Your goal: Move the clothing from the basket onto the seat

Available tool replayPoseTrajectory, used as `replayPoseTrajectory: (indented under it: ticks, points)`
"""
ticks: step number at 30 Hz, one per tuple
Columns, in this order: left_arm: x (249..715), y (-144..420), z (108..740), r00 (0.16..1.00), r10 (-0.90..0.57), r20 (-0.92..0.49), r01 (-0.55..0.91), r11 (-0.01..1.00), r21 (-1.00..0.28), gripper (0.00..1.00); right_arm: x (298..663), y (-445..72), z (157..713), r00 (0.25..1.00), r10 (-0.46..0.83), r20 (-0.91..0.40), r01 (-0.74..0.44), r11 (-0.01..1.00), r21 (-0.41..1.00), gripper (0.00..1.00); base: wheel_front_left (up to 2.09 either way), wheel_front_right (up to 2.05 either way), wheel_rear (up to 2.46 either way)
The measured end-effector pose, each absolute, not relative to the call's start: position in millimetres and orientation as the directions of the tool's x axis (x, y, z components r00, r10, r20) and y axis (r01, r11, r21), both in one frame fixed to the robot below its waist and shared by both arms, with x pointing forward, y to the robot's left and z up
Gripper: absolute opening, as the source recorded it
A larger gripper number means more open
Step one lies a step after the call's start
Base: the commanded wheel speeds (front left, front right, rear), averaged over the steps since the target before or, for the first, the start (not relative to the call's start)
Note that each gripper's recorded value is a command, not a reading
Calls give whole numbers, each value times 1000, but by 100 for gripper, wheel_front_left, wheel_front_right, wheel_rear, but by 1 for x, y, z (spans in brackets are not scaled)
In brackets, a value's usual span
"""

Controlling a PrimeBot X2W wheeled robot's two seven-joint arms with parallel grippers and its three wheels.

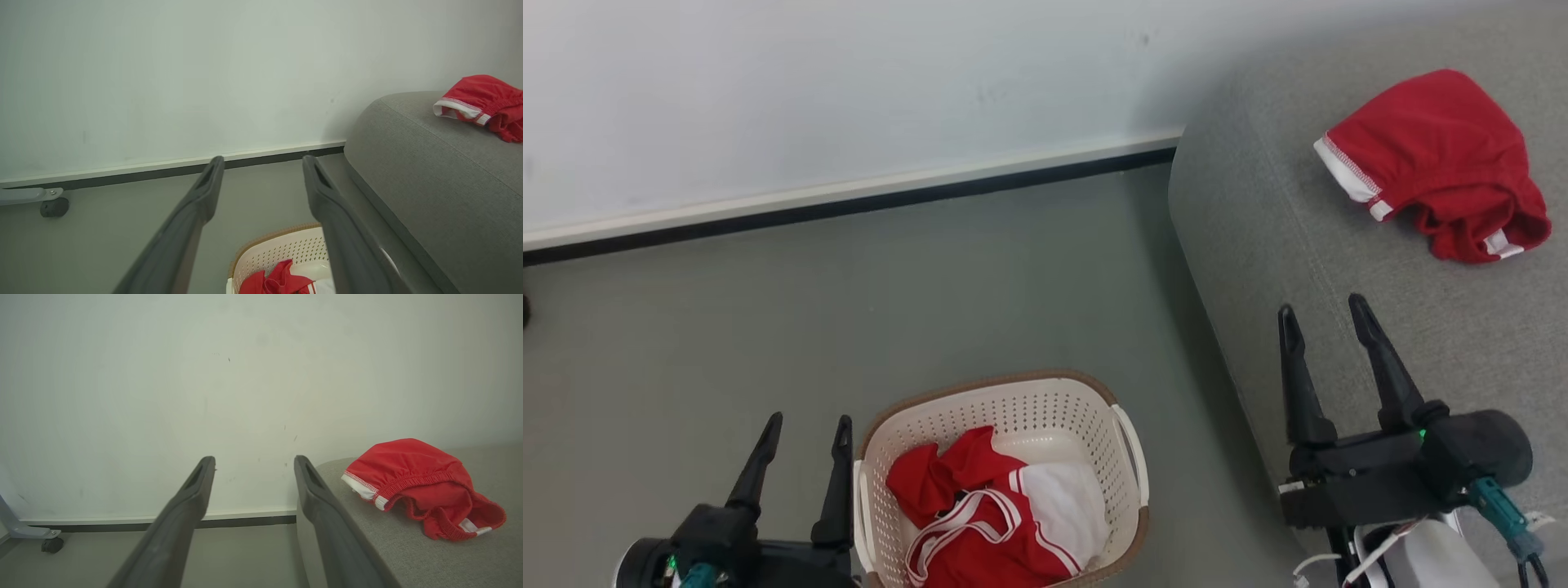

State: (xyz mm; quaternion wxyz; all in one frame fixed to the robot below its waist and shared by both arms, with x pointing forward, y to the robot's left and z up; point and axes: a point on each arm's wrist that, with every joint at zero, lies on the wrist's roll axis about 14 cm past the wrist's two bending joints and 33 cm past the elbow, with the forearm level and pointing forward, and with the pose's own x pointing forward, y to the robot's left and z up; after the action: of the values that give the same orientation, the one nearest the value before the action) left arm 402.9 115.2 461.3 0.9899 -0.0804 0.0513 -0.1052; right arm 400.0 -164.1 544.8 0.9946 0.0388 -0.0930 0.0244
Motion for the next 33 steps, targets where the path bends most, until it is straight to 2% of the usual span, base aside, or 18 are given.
replayPoseTrajectory:
  ticks: [15, 33]
  points:
    - [428, 47, 367, 838, -426, -342, 385, 904, -186, 100, 465, -172, 552, 968, 52, 245, -56, 998, 9, 100, 0, 0, 0]
    - [431, 0, 244, 624, -519, -584, 474, 846, -245, 100, 532, -187, 512, 976, 33, 213, -28, 999, -30, 100, 0, 0, 0]
